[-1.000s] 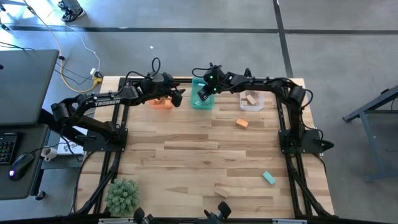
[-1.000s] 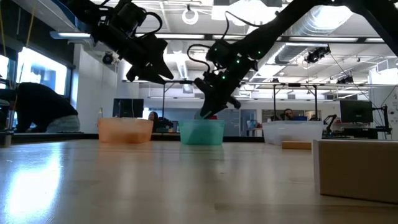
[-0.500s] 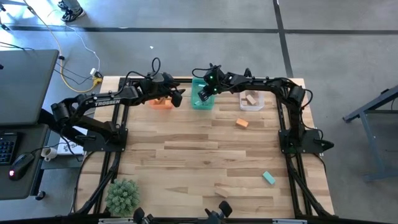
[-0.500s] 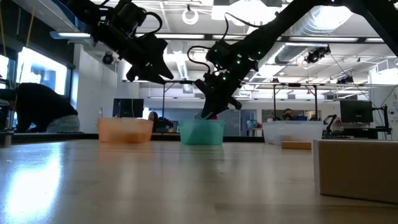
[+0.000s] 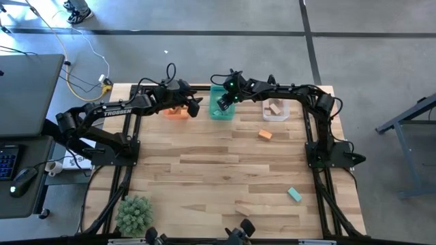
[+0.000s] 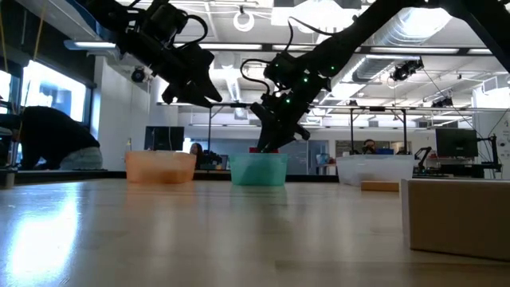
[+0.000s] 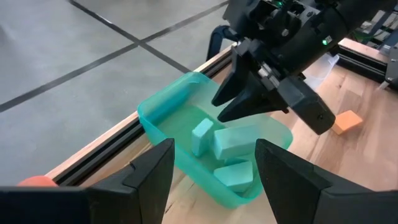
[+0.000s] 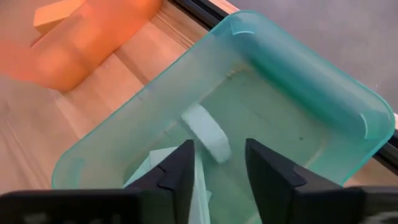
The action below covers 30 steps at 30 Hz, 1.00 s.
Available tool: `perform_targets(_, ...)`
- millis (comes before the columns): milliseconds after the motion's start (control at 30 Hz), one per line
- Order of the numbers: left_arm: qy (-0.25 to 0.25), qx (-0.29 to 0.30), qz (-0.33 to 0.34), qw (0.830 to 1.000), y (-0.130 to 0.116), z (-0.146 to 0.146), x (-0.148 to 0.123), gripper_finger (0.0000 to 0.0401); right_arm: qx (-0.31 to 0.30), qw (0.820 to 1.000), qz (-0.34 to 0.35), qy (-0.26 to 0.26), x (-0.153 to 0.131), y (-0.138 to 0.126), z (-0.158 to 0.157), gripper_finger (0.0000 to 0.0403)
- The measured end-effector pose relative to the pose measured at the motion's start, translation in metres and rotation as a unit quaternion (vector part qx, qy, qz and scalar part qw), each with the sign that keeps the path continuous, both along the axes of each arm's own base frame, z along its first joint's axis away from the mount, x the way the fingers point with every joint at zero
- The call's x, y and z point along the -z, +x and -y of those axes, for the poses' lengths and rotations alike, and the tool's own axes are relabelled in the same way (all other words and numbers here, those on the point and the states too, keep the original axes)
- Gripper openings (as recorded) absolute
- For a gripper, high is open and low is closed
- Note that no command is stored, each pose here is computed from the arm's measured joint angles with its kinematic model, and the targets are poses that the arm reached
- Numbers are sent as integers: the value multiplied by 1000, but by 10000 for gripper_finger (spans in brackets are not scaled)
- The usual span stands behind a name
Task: Sort & place blocks by color
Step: Put the blue block into the green bin, then put the orange block into the orange bin
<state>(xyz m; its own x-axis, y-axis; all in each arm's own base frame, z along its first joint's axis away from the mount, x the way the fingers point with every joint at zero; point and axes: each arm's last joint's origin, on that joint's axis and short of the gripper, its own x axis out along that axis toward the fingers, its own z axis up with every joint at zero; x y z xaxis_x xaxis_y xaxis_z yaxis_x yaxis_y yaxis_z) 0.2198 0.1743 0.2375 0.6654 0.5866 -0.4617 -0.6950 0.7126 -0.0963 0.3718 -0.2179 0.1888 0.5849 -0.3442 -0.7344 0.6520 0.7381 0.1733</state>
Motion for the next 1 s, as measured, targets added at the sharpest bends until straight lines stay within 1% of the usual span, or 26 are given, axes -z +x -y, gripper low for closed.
perform_targets(133, -3, -16, -18, 1000, -2, 0, 3, 211, 6, 1000, -3, 4, -2, 0, 0, 160)
perform_targets(233, -12, -21, -35, 999, -4, 1, 6, 211, -5, 1000, -11, 16, -12, 2, 1, 173)
perform_targets(467, -35, -22, -64, 997, -7, 3, 12, 211, -20, 996, -62, 53, -39, 3, -6, 173)
perform_targets(533, -40, -22, -70, 996, -8, 5, 12, 211, -33, 994, -82, 62, -43, 4, -14, 172)
perform_targets(667, -43, -19, -76, 996, -11, 9, 9, 211, -68, 986, -120, 97, -44, 5, -34, 172)
perform_targets(800, -41, -18, -73, 996, -13, 11, 6, 211, -90, 972, -179, 121, -39, 3, -56, 172)
perform_targets(1000, -45, -17, -79, 996, -16, 13, 5, 211, -103, 953, -258, 120, -36, 0, -87, 172)
